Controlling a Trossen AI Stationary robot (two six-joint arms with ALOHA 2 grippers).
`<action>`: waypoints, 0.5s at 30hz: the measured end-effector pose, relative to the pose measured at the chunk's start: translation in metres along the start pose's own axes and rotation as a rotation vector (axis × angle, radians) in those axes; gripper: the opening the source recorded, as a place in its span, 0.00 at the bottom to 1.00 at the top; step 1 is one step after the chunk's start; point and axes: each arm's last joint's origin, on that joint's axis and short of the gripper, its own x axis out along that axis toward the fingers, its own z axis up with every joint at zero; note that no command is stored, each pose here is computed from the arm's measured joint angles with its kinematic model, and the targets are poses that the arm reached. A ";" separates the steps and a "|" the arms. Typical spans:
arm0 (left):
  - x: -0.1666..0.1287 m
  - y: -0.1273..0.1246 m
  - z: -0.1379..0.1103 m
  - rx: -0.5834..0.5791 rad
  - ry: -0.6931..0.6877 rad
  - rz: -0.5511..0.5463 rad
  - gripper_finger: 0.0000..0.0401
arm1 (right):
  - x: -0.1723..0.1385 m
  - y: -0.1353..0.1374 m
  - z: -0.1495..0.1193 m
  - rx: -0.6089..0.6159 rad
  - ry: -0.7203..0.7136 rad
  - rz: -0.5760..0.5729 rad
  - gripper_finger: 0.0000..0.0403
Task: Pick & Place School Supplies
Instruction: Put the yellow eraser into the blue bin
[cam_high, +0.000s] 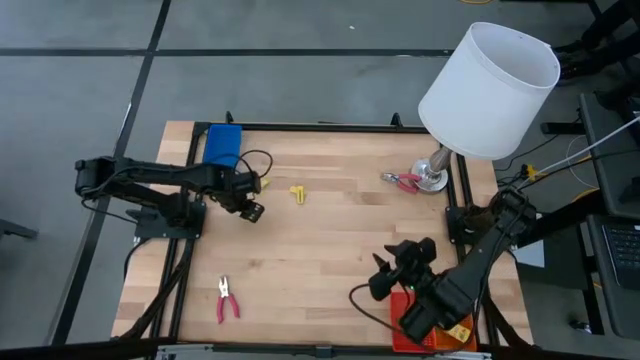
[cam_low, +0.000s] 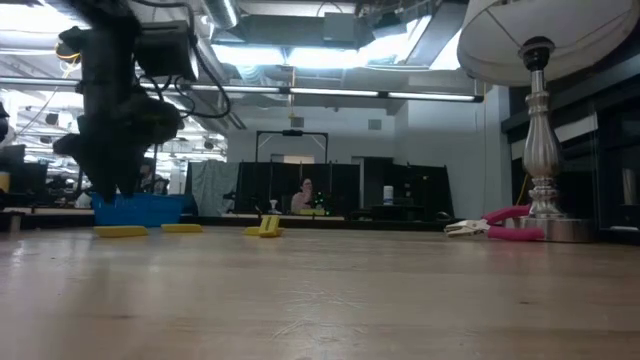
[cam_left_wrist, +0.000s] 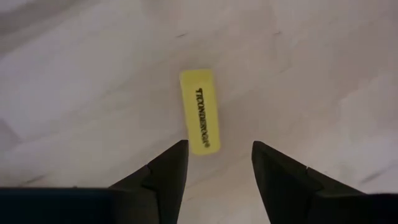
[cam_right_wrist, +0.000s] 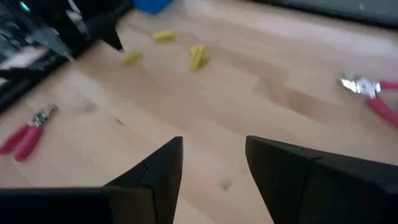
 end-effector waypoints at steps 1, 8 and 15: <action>0.002 0.000 -0.001 -0.015 -0.003 -0.007 0.42 | 0.000 -0.001 0.004 0.003 -0.012 0.006 0.44; 0.005 -0.002 -0.002 -0.034 -0.039 0.026 0.37 | -0.004 -0.008 0.024 -0.047 -0.037 0.028 0.44; 0.019 -0.004 0.000 -0.026 0.001 0.082 0.34 | -0.008 -0.014 0.036 -0.107 -0.055 0.041 0.44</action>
